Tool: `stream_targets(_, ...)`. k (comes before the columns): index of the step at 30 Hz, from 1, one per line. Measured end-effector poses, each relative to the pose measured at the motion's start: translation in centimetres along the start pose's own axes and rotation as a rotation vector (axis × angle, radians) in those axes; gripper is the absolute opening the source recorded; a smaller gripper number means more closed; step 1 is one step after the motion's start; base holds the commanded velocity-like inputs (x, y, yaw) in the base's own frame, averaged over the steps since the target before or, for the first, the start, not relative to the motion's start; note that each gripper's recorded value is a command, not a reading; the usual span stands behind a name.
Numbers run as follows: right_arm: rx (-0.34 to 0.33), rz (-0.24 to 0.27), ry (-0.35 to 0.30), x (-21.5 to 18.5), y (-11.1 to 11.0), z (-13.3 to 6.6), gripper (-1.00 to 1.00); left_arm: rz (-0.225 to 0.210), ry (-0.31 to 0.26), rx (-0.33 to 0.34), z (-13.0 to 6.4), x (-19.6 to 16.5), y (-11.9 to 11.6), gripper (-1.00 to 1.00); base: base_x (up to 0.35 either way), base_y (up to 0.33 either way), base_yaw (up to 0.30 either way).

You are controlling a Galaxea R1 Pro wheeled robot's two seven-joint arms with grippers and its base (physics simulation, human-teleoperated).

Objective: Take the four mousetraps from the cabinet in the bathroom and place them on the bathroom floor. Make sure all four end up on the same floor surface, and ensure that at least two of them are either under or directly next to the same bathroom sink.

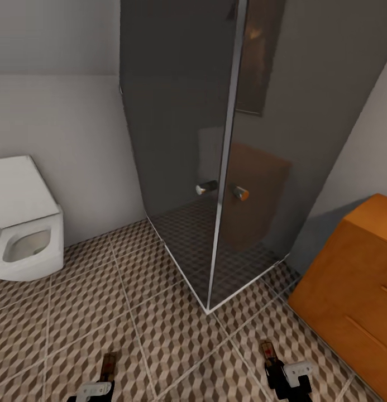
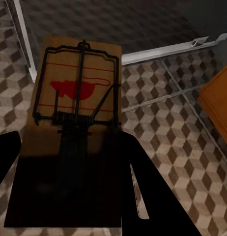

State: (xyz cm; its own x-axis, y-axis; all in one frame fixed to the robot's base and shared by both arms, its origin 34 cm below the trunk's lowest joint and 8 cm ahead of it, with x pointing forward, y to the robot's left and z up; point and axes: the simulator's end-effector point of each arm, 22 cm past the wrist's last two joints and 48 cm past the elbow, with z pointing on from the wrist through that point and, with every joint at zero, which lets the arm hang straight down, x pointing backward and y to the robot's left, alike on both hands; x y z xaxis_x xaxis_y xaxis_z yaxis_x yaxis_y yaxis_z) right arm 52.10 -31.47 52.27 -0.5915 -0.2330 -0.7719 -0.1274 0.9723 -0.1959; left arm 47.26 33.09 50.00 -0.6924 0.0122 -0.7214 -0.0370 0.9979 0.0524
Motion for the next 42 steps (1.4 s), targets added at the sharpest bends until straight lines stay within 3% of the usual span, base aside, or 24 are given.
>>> stream_targets(42,0.000,0.001,0.000,-0.01,0.04,0.00,-1.00,-0.002,0.001,0.002,0.00,0.02,-0.22,-1.00,0.000,0.000,0.288)
